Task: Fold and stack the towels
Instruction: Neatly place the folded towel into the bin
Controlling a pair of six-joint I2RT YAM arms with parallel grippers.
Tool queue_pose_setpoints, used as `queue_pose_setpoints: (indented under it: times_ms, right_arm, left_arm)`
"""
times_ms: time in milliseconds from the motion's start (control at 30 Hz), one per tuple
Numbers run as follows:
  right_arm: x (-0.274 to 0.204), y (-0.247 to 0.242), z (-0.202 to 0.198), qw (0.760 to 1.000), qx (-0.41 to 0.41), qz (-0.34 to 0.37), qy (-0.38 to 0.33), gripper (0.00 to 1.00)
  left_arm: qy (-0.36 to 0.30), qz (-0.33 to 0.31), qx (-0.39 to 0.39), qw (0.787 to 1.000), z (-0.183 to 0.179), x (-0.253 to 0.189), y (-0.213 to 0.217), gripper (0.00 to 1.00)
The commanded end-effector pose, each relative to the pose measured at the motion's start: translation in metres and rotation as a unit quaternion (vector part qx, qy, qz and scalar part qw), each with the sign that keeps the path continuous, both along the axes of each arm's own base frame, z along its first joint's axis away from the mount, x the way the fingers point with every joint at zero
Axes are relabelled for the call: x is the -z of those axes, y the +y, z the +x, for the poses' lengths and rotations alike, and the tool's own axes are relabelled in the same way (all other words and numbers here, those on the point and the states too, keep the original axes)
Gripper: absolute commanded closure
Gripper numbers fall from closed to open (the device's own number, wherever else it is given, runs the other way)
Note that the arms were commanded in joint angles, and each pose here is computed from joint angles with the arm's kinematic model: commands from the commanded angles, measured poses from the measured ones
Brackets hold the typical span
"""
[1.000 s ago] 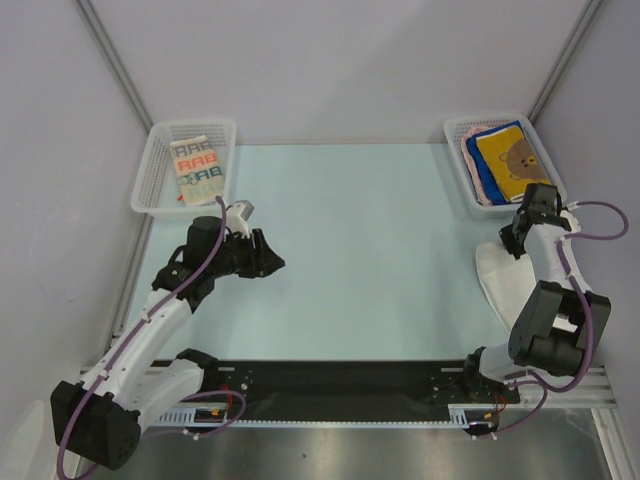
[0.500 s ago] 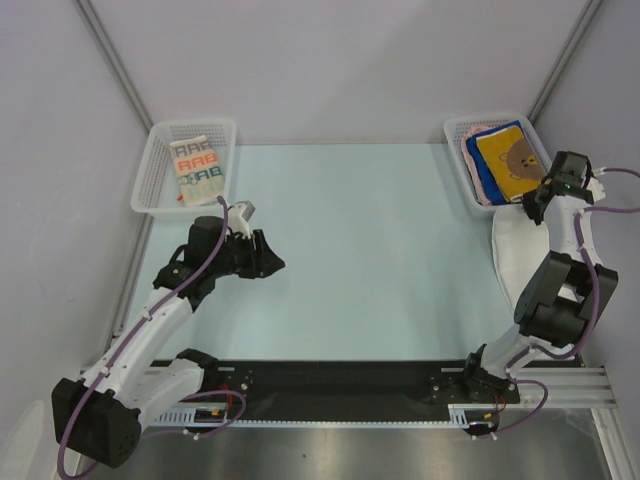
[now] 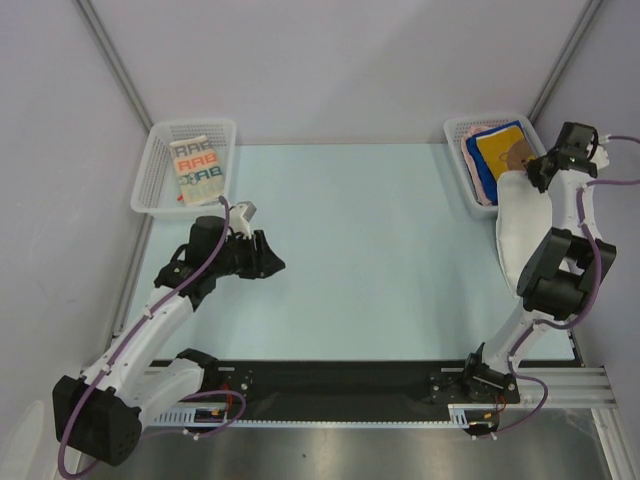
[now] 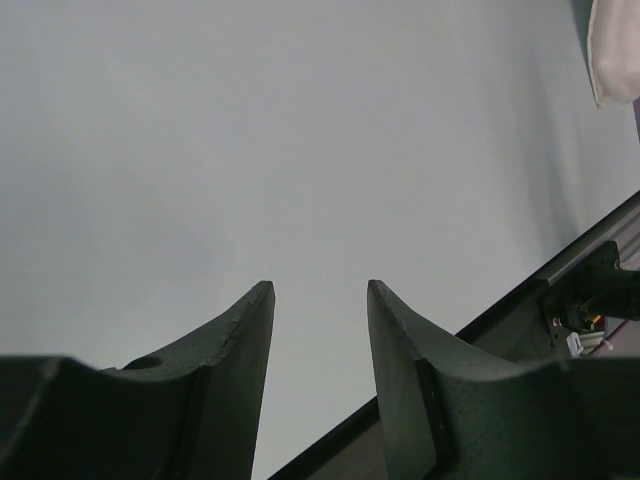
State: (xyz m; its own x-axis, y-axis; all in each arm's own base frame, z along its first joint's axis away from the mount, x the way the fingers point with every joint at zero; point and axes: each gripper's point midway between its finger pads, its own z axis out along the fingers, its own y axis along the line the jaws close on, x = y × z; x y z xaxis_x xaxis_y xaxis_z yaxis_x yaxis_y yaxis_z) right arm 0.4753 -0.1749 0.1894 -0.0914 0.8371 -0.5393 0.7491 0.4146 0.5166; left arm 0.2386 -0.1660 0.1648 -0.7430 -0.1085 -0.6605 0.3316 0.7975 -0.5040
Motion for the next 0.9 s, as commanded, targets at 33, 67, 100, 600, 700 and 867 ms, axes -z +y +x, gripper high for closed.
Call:
queue_pose_setpoints:
  times_ms: [33,67,100,600,700,867]
  right_arm:
    - [-0.055,-0.002,0.037,0.997,-0.013,-0.030,-0.074,1.00]
    - [-0.061,-0.002,0.041,0.996,-0.015,-0.035,-0.080,1.00]
    - [-0.070,-0.002,0.046,0.995,-0.017,-0.040,-0.088,1.00]
    - [-0.100,0.016,0.131,0.983,-0.047,-0.078,-0.160,1.00]
    - [-0.099,0.021,0.143,0.981,-0.049,-0.083,-0.166,1.00]
    - [-0.104,0.022,0.157,0.979,-0.048,-0.091,-0.178,1.00]
  left_arm:
    - [-0.019,-0.003,0.020,1.000,0.004,-0.009,-0.005,0.52]
    - [-0.019,-0.004,0.022,1.000,0.004,-0.009,-0.005,0.52]
    - [-0.016,-0.003,0.022,1.000,0.004,-0.008,-0.006,0.52]
    - [-0.007,0.005,0.021,1.000,0.008,-0.002,-0.005,0.52]
    - [-0.005,0.008,0.020,1.000,0.008,0.000,-0.004,0.53]
    - [-0.003,0.010,0.020,1.000,0.009,0.001,-0.004,0.53]
